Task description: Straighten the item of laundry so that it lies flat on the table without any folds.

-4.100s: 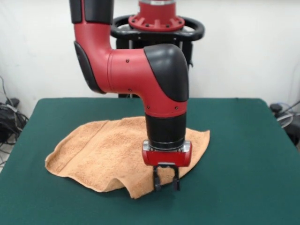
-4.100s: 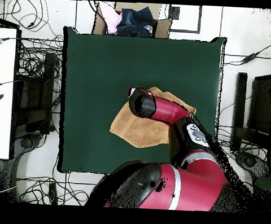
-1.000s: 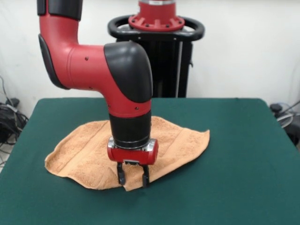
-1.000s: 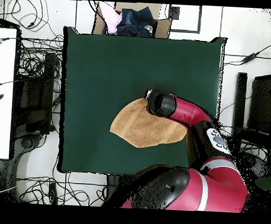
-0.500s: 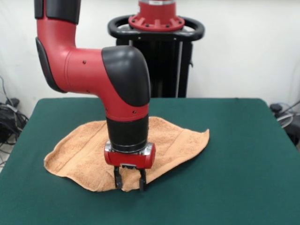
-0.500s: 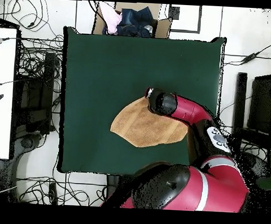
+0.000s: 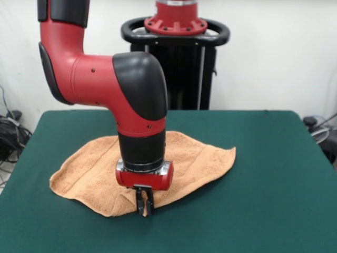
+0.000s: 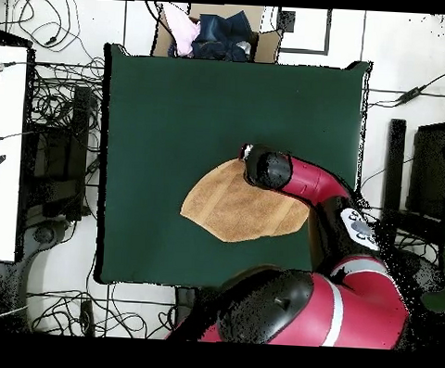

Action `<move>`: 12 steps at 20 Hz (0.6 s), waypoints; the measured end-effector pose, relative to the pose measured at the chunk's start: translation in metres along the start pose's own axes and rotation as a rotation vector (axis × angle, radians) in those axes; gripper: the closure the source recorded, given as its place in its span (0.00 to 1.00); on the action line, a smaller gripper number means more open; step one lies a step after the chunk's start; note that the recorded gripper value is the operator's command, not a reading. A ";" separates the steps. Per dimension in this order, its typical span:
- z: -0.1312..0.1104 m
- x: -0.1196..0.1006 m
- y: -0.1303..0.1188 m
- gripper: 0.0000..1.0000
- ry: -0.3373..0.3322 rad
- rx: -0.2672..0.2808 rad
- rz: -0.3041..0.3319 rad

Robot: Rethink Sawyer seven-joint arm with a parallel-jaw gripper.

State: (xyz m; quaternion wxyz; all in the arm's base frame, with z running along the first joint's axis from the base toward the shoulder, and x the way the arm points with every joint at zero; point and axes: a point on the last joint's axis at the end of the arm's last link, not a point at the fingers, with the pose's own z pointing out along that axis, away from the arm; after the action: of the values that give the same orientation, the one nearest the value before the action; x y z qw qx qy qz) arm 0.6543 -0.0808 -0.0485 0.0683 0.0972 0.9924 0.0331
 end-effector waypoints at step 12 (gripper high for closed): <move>0.000 0.000 0.012 1.00 0.000 0.001 -0.017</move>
State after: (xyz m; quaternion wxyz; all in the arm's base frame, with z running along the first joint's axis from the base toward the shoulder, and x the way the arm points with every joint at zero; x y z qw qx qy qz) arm 0.6562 -0.0691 -0.0473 0.0684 0.0887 0.9932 0.0321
